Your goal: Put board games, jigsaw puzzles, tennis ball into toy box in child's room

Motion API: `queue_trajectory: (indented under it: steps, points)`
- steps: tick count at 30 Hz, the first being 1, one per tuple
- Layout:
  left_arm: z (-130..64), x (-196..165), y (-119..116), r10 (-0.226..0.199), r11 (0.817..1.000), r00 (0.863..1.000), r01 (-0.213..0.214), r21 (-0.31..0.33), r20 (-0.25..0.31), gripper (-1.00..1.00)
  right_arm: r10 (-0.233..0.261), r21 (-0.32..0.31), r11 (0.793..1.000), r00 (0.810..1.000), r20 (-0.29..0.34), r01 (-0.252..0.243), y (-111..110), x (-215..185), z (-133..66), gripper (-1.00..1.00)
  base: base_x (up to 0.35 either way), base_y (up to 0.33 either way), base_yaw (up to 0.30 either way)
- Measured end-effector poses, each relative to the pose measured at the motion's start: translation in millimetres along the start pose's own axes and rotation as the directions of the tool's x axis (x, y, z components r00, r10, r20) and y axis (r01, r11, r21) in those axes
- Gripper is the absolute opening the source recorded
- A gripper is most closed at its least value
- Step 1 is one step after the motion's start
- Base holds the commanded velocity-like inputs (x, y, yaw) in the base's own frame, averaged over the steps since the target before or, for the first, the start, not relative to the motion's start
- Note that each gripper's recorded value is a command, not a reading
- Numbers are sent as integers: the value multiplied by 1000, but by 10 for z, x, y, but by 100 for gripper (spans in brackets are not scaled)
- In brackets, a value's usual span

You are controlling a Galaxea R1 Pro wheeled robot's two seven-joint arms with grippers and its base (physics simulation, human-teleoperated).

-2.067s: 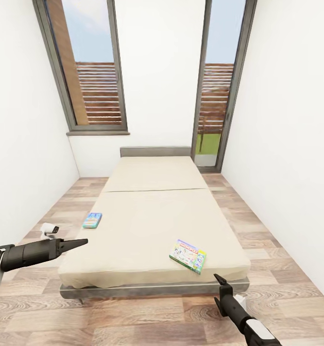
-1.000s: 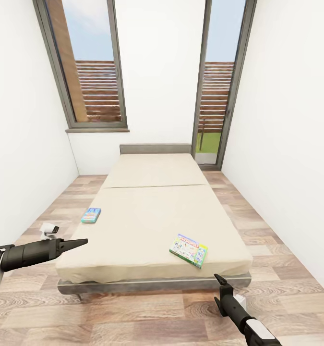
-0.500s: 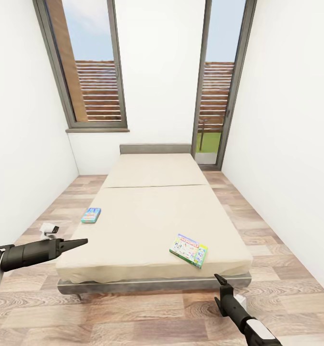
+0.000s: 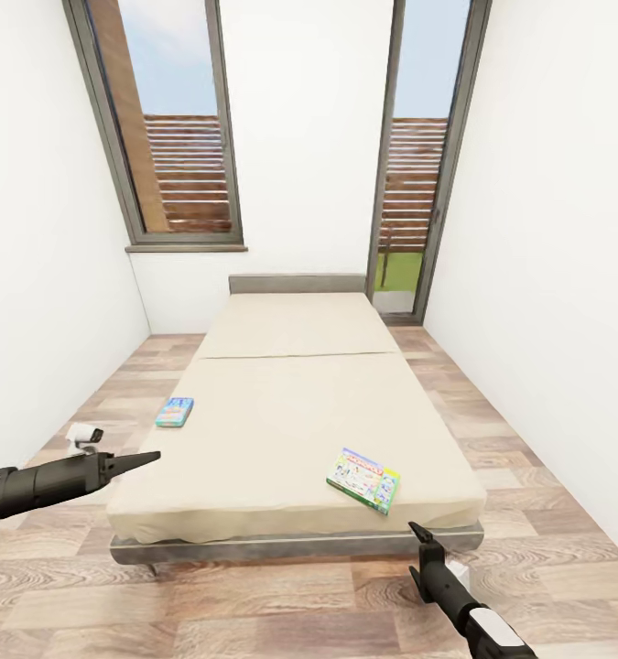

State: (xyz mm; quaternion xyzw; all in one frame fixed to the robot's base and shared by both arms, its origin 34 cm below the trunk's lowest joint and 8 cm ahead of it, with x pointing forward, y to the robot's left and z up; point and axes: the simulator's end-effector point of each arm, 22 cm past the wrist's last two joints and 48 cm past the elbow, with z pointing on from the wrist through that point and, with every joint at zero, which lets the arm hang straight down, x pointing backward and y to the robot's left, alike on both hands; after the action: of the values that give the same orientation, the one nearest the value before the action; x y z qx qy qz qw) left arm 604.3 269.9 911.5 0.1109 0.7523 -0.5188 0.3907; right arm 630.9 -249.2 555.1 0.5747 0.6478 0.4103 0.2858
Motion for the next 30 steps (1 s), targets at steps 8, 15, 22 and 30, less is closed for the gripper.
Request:
queue_trajectory:
  steps: [8, 15, 22, 30]
  points:
    - [5, 3, -1, -1, 1000, 1000, 1, 2, 2, 100, 0, 0, 1000, 1000, -1, 0, -1, 1, 1, 100, 95, 80, 0]
    - [5, 4, 0, -1, 1000, 1000, 1, 2, 2, 100, -2, 2, 1000, 1000, 1, 2, -8, 1, 1, 100, 17, 11, 0]
    - [3, 2, -2, -2, 1000, 1000, 2, 2, 3, 100, -4, 9, 1000, 1000, 3, 4, -23, -2, 0, 100, 126, 96, 0]
    - [3, 2, -1, -2, 1000, 1000, 2, 1, 3, 100, -5, 11, 1000, 1000, 5, 5, -28, -7, 1, 100, 125, 85, 0]
